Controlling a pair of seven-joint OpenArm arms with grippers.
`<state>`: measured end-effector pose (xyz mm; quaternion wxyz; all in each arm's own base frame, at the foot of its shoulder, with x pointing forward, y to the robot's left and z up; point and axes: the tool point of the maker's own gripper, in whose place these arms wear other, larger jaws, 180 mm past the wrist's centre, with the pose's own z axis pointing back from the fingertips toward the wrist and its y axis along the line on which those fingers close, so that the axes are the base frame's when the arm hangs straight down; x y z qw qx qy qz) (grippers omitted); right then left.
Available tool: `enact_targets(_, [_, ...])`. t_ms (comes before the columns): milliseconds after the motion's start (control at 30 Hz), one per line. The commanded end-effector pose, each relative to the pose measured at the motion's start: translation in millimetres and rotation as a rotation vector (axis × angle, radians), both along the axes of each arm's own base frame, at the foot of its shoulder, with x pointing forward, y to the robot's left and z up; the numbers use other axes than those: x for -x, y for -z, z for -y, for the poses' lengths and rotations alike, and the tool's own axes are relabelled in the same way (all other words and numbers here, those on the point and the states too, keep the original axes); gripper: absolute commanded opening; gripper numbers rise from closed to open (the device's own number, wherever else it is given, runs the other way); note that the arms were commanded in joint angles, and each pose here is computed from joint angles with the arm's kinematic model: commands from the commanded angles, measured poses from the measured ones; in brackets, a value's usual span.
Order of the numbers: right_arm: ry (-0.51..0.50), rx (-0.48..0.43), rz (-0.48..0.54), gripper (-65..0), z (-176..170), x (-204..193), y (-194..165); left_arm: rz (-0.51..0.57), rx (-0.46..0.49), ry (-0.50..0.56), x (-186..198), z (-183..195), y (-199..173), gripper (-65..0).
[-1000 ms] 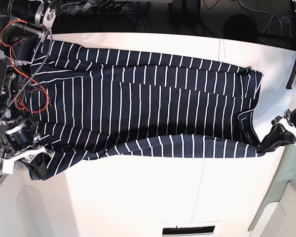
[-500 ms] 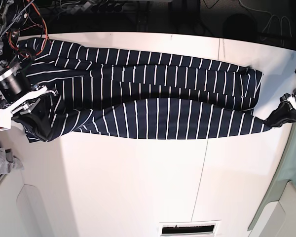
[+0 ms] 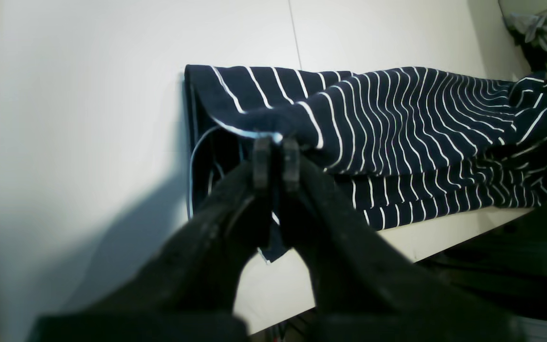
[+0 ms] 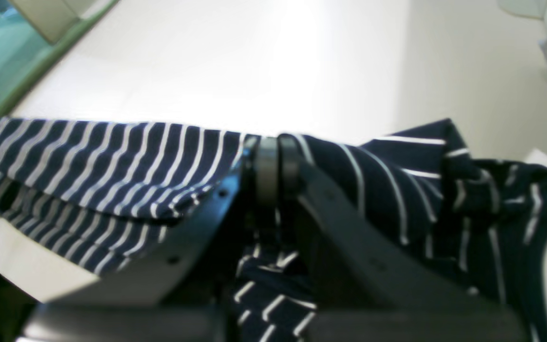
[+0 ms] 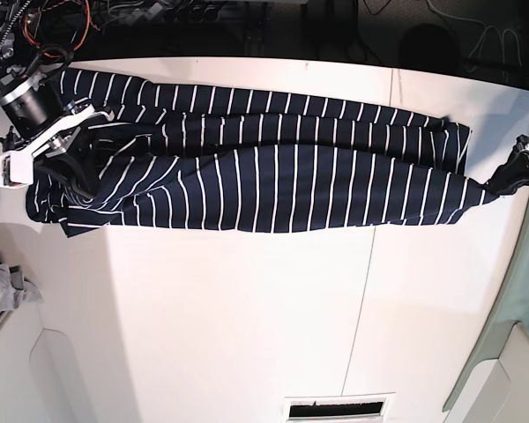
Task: Layout the t-shirt on the table in an organized manner, then fold the t-shirt properly
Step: 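Regrasp the shirt's narrow ends with both grippers and straighten the strip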
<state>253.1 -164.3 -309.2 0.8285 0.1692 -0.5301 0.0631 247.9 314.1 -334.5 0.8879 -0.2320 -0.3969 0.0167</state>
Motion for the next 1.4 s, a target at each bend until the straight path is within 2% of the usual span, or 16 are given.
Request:
enact_targets(0, [0.001,0.007,0.029,-65.0,2.0,0.7,-7.8,0.036,-0.012,0.008,-3.8,-4.4,-12.8,-65.0])
enact_targets(133, [0.01,0.048,-0.042,-65.0,8.3,12.6,14.8,0.013,-0.007,0.006,3.9,-3.3,-5.6,-65.0])
enact_targets(233, [0.038,0.041,-0.102,-65.0,16.3,17.2,36.8,0.012,0.012,-0.001,5.6,1.3,-1.7,-65.0])
enact_targets(267, [0.051,0.032,-0.119,-63.1,19.0,18.4,44.0,0.01,0.018,-0.004,6.6,3.0,0.1,-65.0])
enact_targets(333, [0.071,0.01,-0.14,-50.8,22.7,20.7,54.1,0.006,0.03,-0.008,8.5,6.2,3.3,-64.6])
enact_targets(367, [0.074,-0.01,-0.143,-46.1,22.3,21.0,54.9,0.006,0.033,-0.009,8.9,6.8,3.8,-59.4])
enact_targets(433, [0.072,-0.035,-0.143,-43.7,20.4,20.6,51.2,0.009,0.033,-0.009,8.0,6.6,2.8,-51.1])
enact_targets(533, [0.074,-0.064,-0.112,-43.7,20.9,17.1,34.3,0.009,0.03,-0.008,7.9,6.0,2.5,-47.3])
enact_targets(800, [0.089,-0.037,0.004,-43.7,29.7,6.6,-8.0,0.048,0.033,-0.048,4.7,-6.3,-9.4,-47.0])
enact_targets(933, [0.09,-0.017,0.032,-44.3,31.7,-4.1,-14.3,0.091,0.074,-0.071,0.9,-9.2,-21.4,-38.0])
enact_targets(1000, [0.091,-0.004,0.048,-47.6,32.7,-10.0,-18.3,0.091,0.074,-0.071,1.0,-9.2,-21.3,-35.8])
enact_targets(1133, [0.091,-0.006,0.078,-55.0,32.6,-18.6,-26.4,0.089,0.071,-0.071,1.1,-9.5,-21.0,-35.8])
enact_targets(1267, [0.09,-0.006,0.097,-60.8,32.5,-24.8,-31.7,0.108,0.025,-0.091,-1.6,-17.4,-20.9,-35.7])
enact_targets(1300, [0.09,-0.007,0.098,-64.1,32.3,-24.9,-31.8,0.113,0.014,-0.096,-2.2,-19.2,-21.0,-35.1])
enact_targets(1367, [0.087,-0.006,0.094,-65.0,31.4,-24.8,-30.6,0.113,0.004,-0.098,-2.0,-21.0,-20.7,-31.8])
